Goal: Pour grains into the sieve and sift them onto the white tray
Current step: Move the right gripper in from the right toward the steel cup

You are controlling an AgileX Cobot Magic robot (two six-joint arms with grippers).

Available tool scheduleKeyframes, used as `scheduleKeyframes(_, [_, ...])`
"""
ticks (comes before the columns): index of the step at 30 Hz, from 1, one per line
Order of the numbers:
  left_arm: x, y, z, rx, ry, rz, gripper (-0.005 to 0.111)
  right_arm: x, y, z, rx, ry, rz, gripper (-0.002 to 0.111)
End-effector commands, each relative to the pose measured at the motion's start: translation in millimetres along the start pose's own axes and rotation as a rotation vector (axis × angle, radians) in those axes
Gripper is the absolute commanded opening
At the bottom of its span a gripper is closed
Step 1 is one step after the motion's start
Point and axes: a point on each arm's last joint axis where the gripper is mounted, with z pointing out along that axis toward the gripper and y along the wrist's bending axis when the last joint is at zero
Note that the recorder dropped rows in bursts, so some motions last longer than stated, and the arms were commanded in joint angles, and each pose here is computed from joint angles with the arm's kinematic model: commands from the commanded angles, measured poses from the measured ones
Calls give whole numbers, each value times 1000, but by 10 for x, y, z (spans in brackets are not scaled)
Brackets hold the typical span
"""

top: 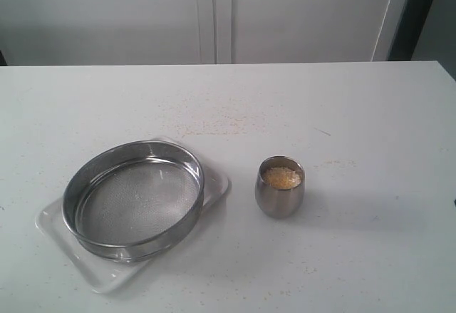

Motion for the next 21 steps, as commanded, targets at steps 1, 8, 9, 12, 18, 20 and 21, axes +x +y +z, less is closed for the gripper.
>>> scheduleKeyframes(1, [45, -8, 12, 11, 23, -4, 0, 130, 36, 118, -43, 49, -27, 0])
scheduleKeyframes(8, [45, -8, 12, 11, 23, -4, 0, 495, 81, 291, -99, 236, -38, 0])
scheduleKeyframes(9, [45, -8, 12, 11, 23, -4, 0, 549, 87, 311, -105, 258, -33, 0])
scheduleKeyframes(12, [45, -8, 12, 11, 23, -4, 0, 708, 110, 345, -131, 331, -28, 0])
scheduleKeyframes(18, [45, -8, 12, 11, 23, -4, 0, 963, 196, 498, -235, 421, -29, 0])
scheduleKeyframes(20, [45, -8, 12, 11, 23, -4, 0, 1019, 233, 548, -278, 421, -26, 0])
scheduleKeyframes(21, [45, -8, 12, 11, 23, -4, 0, 1047, 260, 574, -309, 418, -24, 0])
